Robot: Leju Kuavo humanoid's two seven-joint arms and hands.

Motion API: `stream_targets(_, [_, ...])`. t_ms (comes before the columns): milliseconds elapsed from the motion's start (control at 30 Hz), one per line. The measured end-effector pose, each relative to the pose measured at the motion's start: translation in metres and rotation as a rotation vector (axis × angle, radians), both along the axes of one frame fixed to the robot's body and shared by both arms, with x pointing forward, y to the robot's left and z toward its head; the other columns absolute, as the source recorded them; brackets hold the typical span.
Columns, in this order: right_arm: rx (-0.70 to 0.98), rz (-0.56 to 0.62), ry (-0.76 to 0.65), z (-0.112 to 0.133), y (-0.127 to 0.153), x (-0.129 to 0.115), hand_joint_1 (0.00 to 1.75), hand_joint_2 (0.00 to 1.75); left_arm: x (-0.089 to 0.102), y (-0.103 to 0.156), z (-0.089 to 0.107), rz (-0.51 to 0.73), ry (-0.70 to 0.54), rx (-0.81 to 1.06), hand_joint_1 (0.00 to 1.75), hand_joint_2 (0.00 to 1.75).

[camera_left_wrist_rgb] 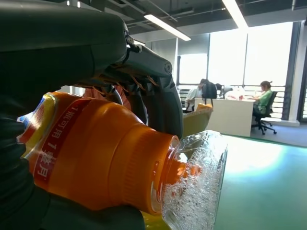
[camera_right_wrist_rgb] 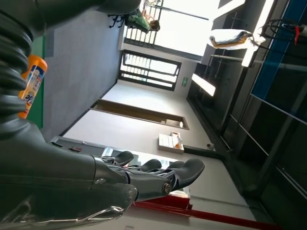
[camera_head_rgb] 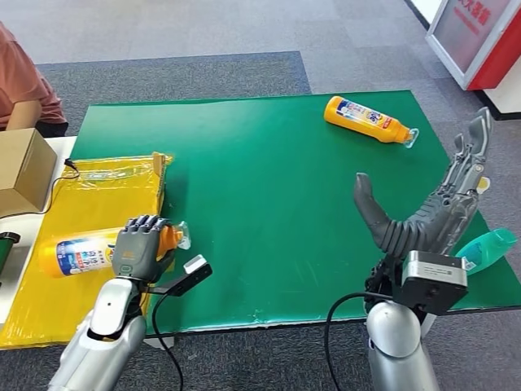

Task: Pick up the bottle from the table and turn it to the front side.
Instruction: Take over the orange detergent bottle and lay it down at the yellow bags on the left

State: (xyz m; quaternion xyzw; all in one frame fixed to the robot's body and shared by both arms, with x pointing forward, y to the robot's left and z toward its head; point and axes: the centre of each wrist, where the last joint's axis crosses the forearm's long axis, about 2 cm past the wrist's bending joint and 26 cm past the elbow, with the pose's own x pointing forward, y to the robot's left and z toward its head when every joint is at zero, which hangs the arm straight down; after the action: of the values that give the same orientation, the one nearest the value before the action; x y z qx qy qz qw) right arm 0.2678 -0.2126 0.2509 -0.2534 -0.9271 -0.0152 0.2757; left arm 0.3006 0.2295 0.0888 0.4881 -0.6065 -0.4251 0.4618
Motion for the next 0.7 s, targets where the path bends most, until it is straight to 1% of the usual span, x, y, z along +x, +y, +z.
stream_targets(167, [0.0,0.013,-0.023,0.004,0.002,0.001,0.0,1.75,0.011,0.01,-0.012,0.017,0.021,0.043,1.75,1.75])
stream_targets(367, [-0.001,0.032,-0.042,0.008,0.007,0.001,0.0,1.75,0.022,0.015,-0.015,-0.008,0.03,0.061,1.75,1.75])
stream_targets(500, [-0.003,0.044,-0.05,0.01,0.009,0.002,0.0,1.75,0.025,0.015,-0.017,-0.034,0.036,0.051,0.0,1.75])
stream_targets(700, [-0.007,0.051,-0.053,0.01,0.01,0.001,0.0,1.75,0.025,0.016,-0.018,-0.052,0.036,0.026,0.0,1.75])
